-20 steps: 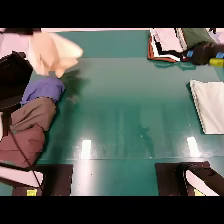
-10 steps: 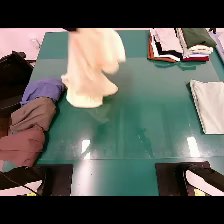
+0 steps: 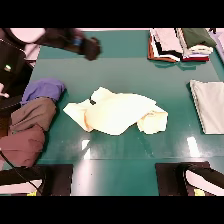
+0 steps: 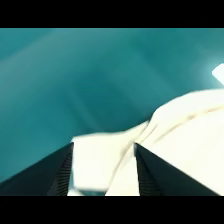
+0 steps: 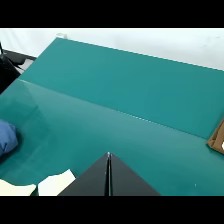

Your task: Fold the shirts.

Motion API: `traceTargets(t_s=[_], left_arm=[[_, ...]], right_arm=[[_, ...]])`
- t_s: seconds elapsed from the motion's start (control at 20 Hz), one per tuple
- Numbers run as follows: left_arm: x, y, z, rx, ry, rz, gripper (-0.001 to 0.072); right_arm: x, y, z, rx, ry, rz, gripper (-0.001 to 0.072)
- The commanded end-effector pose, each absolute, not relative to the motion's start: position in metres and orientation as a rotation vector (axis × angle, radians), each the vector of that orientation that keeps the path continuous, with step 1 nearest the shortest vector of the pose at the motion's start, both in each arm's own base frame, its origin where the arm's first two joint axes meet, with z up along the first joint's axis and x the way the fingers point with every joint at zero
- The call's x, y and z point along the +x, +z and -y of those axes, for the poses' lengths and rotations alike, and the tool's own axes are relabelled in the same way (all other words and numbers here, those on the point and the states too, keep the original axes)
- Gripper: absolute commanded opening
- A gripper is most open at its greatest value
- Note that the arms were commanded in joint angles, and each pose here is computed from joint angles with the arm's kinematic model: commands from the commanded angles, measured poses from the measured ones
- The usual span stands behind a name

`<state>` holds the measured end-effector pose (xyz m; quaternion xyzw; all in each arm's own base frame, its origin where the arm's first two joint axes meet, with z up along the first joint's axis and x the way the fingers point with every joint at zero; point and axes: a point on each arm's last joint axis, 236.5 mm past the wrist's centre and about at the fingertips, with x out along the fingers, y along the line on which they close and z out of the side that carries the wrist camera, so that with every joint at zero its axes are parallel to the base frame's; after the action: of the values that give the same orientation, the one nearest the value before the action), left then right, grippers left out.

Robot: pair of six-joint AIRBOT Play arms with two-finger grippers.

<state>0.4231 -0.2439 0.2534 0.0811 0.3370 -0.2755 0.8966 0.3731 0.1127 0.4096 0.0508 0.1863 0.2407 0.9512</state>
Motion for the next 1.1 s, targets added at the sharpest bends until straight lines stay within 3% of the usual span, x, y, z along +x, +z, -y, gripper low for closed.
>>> traceTargets(t_s=[0.0, 0.2, 0.5, 0.85, 0.9, 1.05], left_arm=[[0.412, 0.201, 0.159, 0.049, -0.421, -0.980, 0.0455], [0.362, 0.124, 0.122, -0.019, -0.332, -1.143, 0.0455], [0.285, -0.002, 0.168, -0.371, -0.402, -1.325, 0.0455], [0.267, -0.050, 0.194, -0.318, -0.409, -1.294, 0.0450], [0.266, -0.055, 0.190, -0.289, -0.402, -1.306, 0.0321], [0.274, -0.058, 0.173, -0.219, -0.346, -1.291, 0.0022]], right_arm=[[0.370, 0.409, -0.114, 0.098, 0.494, -0.389, 0.0022], [0.369, 0.406, -0.114, 0.095, 0.496, -0.401, 0.0022], [0.374, 0.380, -0.114, 0.112, 0.497, -0.469, 0.0022], [0.375, 0.337, -0.113, 0.146, 0.484, -0.559, 0.0022], [0.373, 0.331, -0.112, 0.149, 0.480, -0.573, 0.0022], [0.363, 0.302, -0.091, 0.181, 0.424, -0.637, 0.0022]])
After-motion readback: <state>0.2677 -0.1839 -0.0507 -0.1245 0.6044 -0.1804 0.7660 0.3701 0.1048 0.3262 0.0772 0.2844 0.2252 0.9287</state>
